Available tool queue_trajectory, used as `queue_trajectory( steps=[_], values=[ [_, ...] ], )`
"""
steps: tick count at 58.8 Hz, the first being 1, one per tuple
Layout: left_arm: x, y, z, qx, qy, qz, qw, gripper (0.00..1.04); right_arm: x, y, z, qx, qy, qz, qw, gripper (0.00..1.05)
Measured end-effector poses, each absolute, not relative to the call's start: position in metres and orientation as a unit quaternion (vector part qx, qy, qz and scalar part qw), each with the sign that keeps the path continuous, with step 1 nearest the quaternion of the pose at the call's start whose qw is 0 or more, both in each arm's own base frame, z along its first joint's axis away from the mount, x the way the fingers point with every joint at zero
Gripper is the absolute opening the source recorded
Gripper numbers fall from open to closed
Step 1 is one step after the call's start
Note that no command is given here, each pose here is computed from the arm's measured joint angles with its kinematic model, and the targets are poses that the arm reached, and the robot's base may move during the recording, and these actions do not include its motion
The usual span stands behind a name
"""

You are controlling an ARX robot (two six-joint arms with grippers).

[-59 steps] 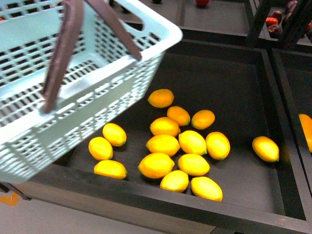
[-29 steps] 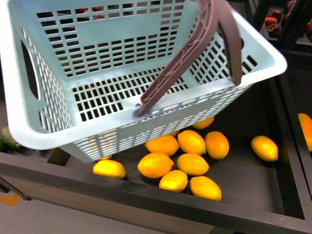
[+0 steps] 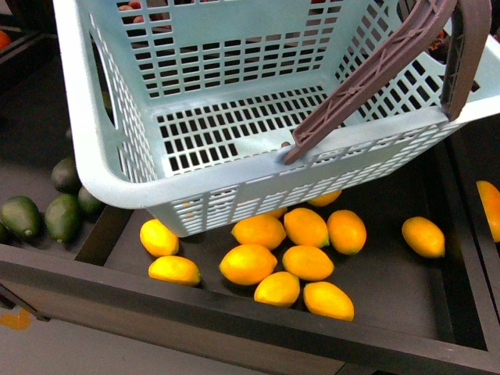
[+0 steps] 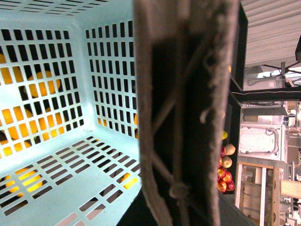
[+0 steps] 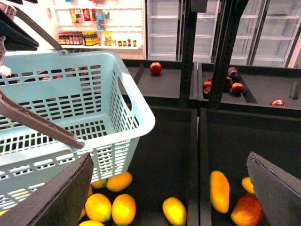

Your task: Pick mango and avocado into basket

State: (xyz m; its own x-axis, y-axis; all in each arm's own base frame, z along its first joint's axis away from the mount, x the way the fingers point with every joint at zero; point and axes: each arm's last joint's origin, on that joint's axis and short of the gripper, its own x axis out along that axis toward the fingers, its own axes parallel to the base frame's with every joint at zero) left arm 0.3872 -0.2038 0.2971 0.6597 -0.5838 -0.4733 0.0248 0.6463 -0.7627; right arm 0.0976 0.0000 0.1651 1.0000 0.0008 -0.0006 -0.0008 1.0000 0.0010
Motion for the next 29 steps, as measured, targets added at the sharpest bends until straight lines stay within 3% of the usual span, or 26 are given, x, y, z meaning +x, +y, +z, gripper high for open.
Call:
queue_trajectory(
  steps=[7,11,13,20,29],
  values=[
    [0.388,-0.202,0.297,-0.379,0.367,-0.180,0.830,0.06,0.098,0.000,0.164,0.008,0.014,-0.008,1.000,0.97],
    [0.388,-0.202,0.297,-0.379,0.367,-0.180,0.830,0.06,0.104,-0.004,0.169,0.058,0.158,-0.061,0.984,0.97],
    [0.388,-0.202,0.297,-0.379,0.368,-0.181,0.830,0.06,0.115,-0.008,0.173,0.083,0.189,-0.077,0.976,0.97],
    [0.388,-0.203,0.297,-0.379,0.370,-0.185,0.828,0.06,0.158,-0.025,0.182,0.117,0.187,-0.110,0.969,0.97],
    [0.388,-0.203,0.297,-0.379,0.369,-0.184,0.828,0.06,0.258,-0.066,0.171,0.139,0.195,-0.168,0.956,0.97]
  ],
)
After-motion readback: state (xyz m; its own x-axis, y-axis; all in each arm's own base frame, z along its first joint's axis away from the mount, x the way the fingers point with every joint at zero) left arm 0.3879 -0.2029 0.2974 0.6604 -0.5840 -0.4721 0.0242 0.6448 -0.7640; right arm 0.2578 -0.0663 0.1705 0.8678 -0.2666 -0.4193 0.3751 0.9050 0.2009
